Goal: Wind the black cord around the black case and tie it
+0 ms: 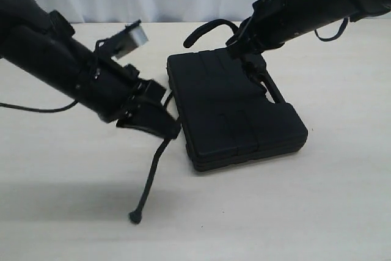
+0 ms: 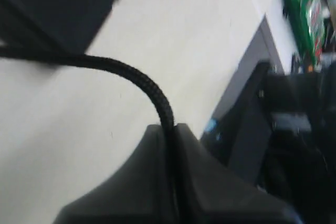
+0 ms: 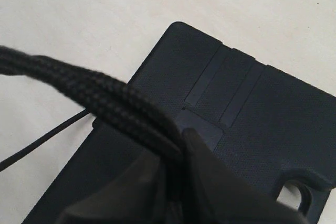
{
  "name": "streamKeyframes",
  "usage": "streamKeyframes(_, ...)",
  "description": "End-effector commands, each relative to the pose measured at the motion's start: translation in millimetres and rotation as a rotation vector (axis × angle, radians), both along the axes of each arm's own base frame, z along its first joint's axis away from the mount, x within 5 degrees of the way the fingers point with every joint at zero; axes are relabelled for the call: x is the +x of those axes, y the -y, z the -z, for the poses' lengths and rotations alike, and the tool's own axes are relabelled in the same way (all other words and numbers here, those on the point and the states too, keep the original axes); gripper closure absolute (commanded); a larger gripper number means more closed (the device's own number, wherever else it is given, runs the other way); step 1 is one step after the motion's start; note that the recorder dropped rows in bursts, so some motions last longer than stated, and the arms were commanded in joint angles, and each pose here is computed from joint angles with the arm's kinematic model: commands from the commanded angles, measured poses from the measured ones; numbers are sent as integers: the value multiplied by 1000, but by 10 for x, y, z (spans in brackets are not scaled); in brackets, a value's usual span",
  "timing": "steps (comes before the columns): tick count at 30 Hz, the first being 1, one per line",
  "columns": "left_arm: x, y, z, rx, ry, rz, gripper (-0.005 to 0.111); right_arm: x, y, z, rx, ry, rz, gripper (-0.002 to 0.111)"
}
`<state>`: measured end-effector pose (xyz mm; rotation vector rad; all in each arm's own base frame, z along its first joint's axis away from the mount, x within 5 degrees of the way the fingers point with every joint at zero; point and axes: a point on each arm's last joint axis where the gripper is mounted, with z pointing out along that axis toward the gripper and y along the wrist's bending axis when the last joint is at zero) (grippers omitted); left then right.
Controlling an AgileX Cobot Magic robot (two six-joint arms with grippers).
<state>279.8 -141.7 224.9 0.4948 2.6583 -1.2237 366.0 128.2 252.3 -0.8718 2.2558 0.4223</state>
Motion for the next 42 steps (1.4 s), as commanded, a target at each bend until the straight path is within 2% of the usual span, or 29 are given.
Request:
streamKeyframes(1, 232, 7, -123, -46, 133, -199, 107, -3, 4, 12, -3, 0, -11, 104)
streamKeyframes(4, 371, -38, -104, -32, 181, -348, 107, -2, 5, 11, -4, 3, -10, 104)
streamKeyframes(11, 643, -177, -72, -58, 204, -728, 107, 3, -3, 3, 6, 12, -13, 104)
streamKeyframes(16, 737, -224, 59, -45, 167, -853, 107, 12, 1, -1, 2, 24, -11, 104)
streamKeyframes(19, 763, -213, 171, -32, 137, -854, 105, 16, 2, -2, 2, 28, -8, 104)
streamKeyframes(21, 780, -218, 233, -16, 129, -860, 99, 16, 2, -2, 1, 29, -9, 104)
streamKeyframes(23, 789, -223, 263, -6, 127, -866, 86, 16, 2, -2, -1, 30, -11, 104)
streamKeyframes(28, 792, -227, 270, -1, 129, -869, 38, 13, 1, -1, 0, 27, -13, 104)
streamKeyframes(31, 787, -221, 261, 6, 151, -842, 23, 10, 0, 0, 0, 24, -16, 104)
streamKeyframes(37, 778, -266, 158, 92, 321, -744, 20, 10, 0, 0, 0, 24, -16, 104)
streamKeyframes(39, 785, -306, 48, 160, 452, -689, 20, 10, 1, 1, -4, 26, -19, 104)
streamKeyframes(40, 797, -312, -40, 207, 554, -616, 20, 10, 1, 1, -4, 26, -19, 104)
streamKeyframes(42, 848, -304, -161, 243, 662, -548, 20, 11, 5, 3, -12, 31, -22, 104)
